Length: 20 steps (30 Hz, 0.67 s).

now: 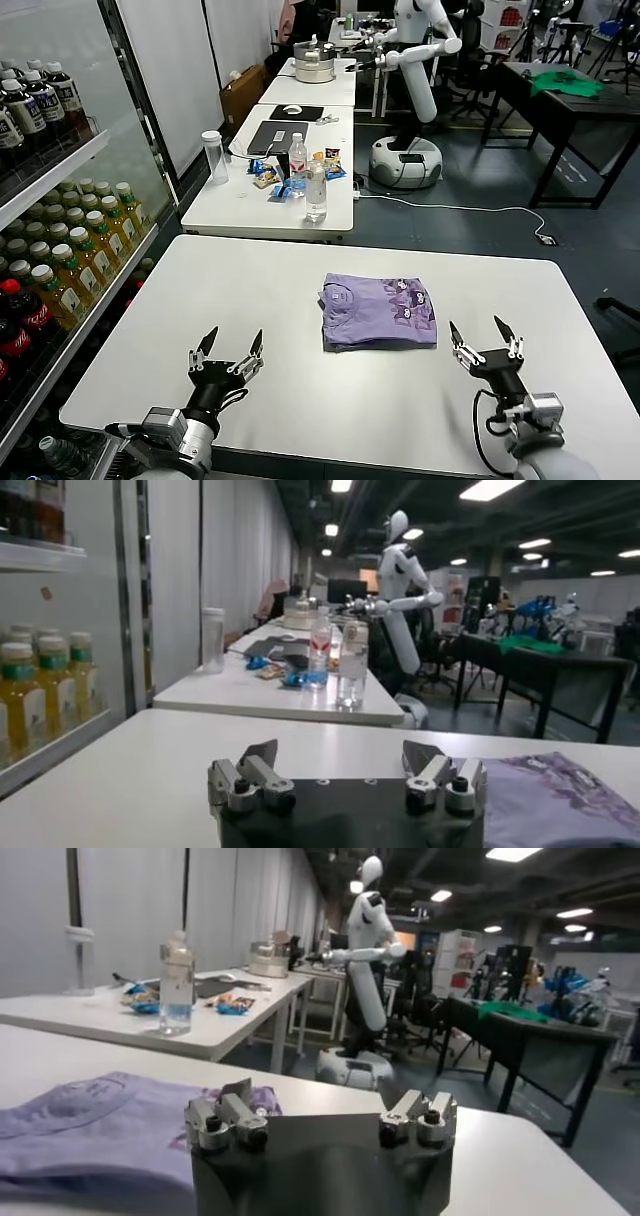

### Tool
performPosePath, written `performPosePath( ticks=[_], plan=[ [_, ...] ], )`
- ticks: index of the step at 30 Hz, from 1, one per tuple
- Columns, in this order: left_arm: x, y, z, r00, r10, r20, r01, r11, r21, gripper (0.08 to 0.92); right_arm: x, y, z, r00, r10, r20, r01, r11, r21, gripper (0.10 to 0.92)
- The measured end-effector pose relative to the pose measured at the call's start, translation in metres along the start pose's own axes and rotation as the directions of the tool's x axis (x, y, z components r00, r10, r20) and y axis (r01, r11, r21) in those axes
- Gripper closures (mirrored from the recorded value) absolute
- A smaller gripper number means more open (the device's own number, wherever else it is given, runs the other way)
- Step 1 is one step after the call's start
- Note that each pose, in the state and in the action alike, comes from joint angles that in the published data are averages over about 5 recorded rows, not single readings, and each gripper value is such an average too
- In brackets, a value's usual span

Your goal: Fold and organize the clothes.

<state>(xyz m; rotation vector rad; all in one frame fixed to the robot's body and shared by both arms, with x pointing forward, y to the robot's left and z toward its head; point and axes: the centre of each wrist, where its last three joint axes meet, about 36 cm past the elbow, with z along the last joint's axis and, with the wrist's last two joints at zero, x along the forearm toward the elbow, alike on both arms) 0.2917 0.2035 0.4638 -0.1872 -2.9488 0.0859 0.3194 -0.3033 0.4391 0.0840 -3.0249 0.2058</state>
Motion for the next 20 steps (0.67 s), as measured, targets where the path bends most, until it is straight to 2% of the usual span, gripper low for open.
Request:
performPosePath(
  ticks=[8, 20],
  plan=[
    [0.001, 0.000, 0.000, 0.9998, 0.018, -0.002, -0.018, 1.000, 0.004, 0.177, 0.029, 0.006, -0.008, 0.999, 0.050, 0.014, -0.050, 0.999, 0.010, 0.200],
    [0.008, -0.001, -0.002, 0.9999, 0.016, 0.003, -0.016, 1.000, 0.007, 0.177, 0.044, 0.011, -0.016, 0.997, 0.074, 0.034, -0.075, 0.997, 0.029, 0.200]
  ],
)
